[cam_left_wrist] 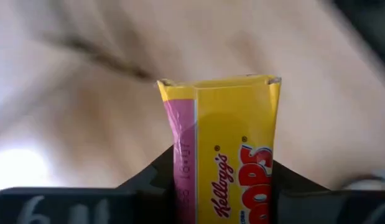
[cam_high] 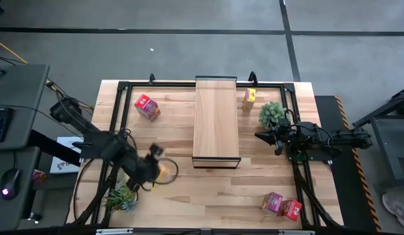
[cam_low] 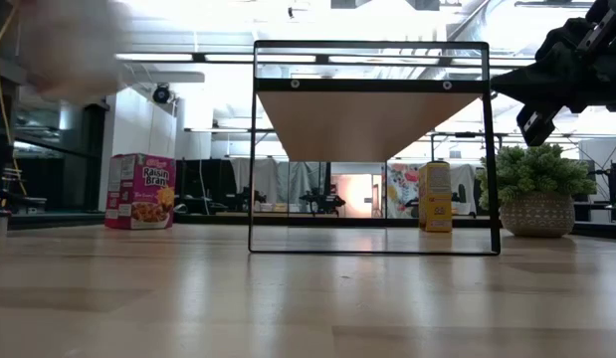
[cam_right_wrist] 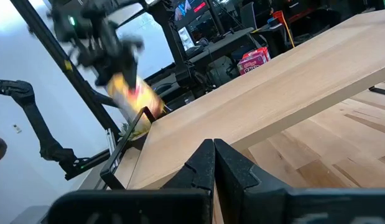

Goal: Stack cereal on shelf
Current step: Put the bottom yellow cereal box on the shelf

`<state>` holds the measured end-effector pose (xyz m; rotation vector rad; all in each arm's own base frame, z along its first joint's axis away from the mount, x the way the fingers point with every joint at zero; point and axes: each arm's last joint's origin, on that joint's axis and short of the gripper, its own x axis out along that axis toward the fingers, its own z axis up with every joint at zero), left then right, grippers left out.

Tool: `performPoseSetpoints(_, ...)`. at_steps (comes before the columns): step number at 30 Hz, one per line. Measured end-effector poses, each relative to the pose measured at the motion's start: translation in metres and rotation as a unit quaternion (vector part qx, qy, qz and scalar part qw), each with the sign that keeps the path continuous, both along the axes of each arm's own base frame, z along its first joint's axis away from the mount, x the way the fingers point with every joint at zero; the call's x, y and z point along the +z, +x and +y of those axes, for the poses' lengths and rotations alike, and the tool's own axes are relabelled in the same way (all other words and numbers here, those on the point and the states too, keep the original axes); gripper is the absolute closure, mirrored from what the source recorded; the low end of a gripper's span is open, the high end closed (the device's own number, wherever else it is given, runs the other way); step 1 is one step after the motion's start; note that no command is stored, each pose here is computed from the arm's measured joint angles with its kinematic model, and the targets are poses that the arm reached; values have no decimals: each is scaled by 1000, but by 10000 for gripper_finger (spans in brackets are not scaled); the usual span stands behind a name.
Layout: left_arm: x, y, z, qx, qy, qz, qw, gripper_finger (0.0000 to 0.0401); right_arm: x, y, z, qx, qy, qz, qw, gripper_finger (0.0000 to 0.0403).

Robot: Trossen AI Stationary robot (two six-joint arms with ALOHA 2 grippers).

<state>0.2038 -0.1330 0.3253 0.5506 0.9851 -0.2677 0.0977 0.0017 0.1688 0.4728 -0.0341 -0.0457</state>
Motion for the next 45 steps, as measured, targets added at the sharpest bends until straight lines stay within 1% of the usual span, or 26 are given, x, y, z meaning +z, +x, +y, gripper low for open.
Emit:
performPoseSetpoints(2, 25, 4, 12, 43, 57, -65, 995, 281, 0, 0, 0, 0, 0, 0, 1000, 402)
performPoseSetpoints(3, 38, 7, 19, 66, 74, -94, 991, 279, 0, 0, 0, 0, 0, -1, 1000, 402)
performPoseSetpoints(4, 51, 12, 29, 90, 81, -119, 985, 278, 0, 0, 0, 0, 0, 0, 1000, 402)
performPoseSetpoints(6, 73, 26, 54, 149, 80, -160, 972, 277, 0, 0, 0, 0, 0, 0, 1000, 402)
performPoseSetpoints(8, 93, 44, 84, 206, 74, -200, 955, 276, 0, 0, 0, 0, 0, 0, 1000, 402)
performPoseSetpoints(10, 110, 62, 119, 242, 73, -227, 940, 276, 0, 0, 0, 0, 0, 0, 1000, 402)
performPoseSetpoints(12, 124, 75, 156, 279, 58, -250, 925, 276, 0, 0, 0, 0, 0, 0, 1000, 402)
performPoseSetpoints(14, 130, 88, 193, 309, 34, -255, 916, 276, 0, 0, 0, 0, 0, -1, 1000, 402)
performPoseSetpoints(16, 128, 99, 232, 351, 7, -244, 904, 276, 0, 0, 0, 0, 0, 0, 1000, 402)
performPoseSetpoints(20, 112, 119, 293, 410, -50, -208, 886, 275, 0, 0, 0, 0, 0, 0, 1000, 402)
performPoseSetpoints(23, 92, 134, 324, 439, -79, -179, 877, 275, 0, 0, 0, 0, 0, 0, 1000, 402)
performPoseSetpoints(27, 65, 149, 348, 461, -104, -137, 871, 275, 0, 0, 0, 0, 0, 0, 1000, 402)
performPoseSetpoints(30, 52, 153, 355, 463, -117, -98, 873, 275, 0, 0, 0, 0, 0, 0, 1000, 402)
performPoseSetpoints(32, 44, 155, 357, 457, -118, -78, 878, 275, 0, 0, 0, 0, 0, 0, 1000, 402)
performPoseSetpoints(38, 42, 157, 353, 448, -123, -68, 883, 274, 0, 0, 0, 0, 0, 0, 1000, 402)
performPoseSetpoints(43, 41, 157, 345, 422, -163, -48, 891, 274, 0, 0, 0, 0, 0, 0, 1000, 402)
performPoseSetpoints(45, 41, 158, 343, 408, -167, -46, 896, 274, 0, 0, 0, 0, 0, 0, 1000, 402)
